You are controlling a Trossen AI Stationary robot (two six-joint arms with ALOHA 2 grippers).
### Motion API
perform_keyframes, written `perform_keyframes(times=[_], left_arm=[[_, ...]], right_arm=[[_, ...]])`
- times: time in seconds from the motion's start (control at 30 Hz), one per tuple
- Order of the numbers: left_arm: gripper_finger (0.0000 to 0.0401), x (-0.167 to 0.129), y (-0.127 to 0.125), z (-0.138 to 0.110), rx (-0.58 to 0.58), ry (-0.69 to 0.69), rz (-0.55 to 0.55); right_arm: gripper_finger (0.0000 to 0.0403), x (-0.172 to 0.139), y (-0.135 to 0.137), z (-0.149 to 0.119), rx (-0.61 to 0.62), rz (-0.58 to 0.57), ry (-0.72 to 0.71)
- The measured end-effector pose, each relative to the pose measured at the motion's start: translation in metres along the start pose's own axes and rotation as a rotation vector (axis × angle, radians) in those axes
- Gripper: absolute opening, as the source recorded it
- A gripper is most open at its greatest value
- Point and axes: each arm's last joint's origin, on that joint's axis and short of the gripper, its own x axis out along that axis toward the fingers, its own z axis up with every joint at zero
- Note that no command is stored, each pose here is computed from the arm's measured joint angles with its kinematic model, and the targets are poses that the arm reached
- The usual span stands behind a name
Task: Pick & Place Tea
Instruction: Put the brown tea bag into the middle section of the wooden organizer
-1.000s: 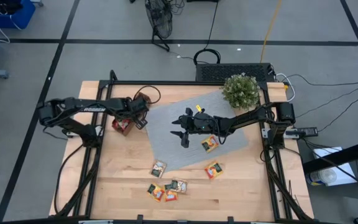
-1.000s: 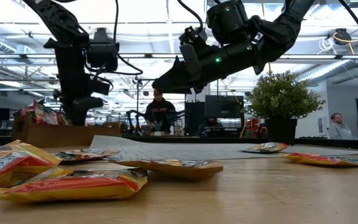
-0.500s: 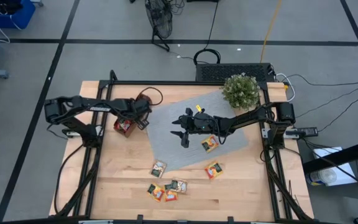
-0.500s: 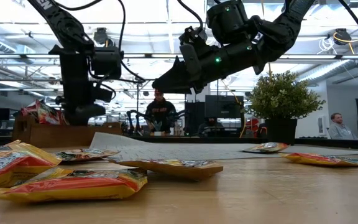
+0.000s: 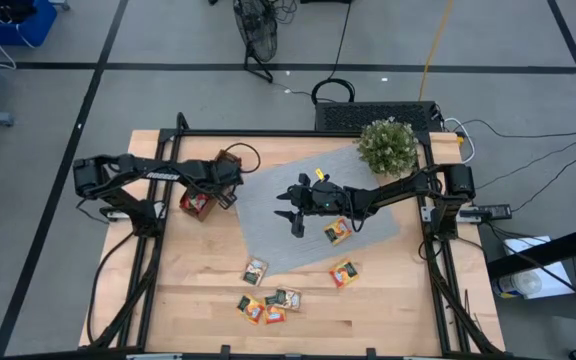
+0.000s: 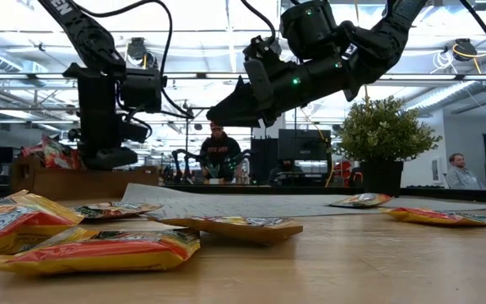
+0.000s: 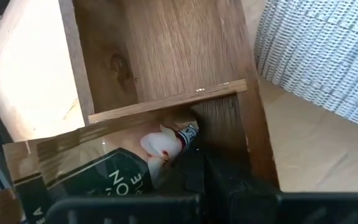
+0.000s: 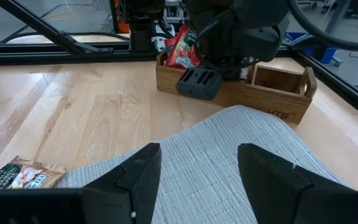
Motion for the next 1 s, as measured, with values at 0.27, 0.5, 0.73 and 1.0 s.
perform_keyframes(times=[0.27, 0.5, 0.73, 1.0], left_arm=[[0.0028, -0.017, -0.002, 0.01, 0.034, 0.002, -0.002], [0.003, -0.025, -0.003, 0.013, 0.047, 0.009, 0.002], [0.003, -0.025, -0.002, 0.011, 0.055, 0.027, 0.014], [0.0031, -0.044, -0.004, 0.013, 0.064, -0.054, -0.025]], right_arm=[[0.0196, 0.0, 0.0, 0.0, 0.0, 0.0, 0.0], [0.0196, 0.0, 0.0, 0.0, 0.0, 0.0, 0.0], [0.0196, 0.0, 0.0, 0.0, 0.0, 0.001, 0.0], [0.0196, 0.0, 0.001, 0.0, 0.0, 0.002, 0.001]])
